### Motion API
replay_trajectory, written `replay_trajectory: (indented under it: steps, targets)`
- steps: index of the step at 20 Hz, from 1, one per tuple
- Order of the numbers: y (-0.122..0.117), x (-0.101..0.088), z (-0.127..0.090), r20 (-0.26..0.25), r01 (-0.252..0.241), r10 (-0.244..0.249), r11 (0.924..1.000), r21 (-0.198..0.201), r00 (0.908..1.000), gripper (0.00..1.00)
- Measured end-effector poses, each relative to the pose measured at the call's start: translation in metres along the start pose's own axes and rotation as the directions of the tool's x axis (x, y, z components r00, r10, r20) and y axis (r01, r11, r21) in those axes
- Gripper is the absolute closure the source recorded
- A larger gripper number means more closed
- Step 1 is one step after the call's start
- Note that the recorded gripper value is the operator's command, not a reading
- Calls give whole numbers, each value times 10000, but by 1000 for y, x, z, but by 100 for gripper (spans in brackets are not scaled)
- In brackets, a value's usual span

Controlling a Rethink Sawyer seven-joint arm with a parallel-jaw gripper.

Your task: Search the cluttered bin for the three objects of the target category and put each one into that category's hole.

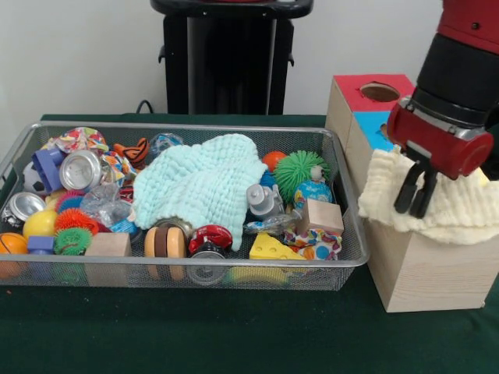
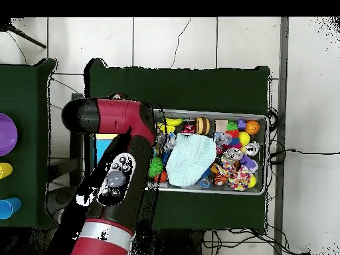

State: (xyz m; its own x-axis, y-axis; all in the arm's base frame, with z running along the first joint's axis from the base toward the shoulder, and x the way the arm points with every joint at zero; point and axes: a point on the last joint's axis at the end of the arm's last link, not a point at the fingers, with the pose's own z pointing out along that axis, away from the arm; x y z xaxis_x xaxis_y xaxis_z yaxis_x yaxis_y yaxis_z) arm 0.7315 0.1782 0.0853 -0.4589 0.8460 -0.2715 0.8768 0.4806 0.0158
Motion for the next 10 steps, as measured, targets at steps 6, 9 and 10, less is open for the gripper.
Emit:
replay_trajectory:
  steps: [6,9,10]
  targets:
    - [-11,-24,12,126,-134,132,9998,178,9998,100]
    - [-14,-21,18,151,-26,22,9996,285,9999,100]
    - [-15,-19,20,144,6,-10,9995,306,9999,100]
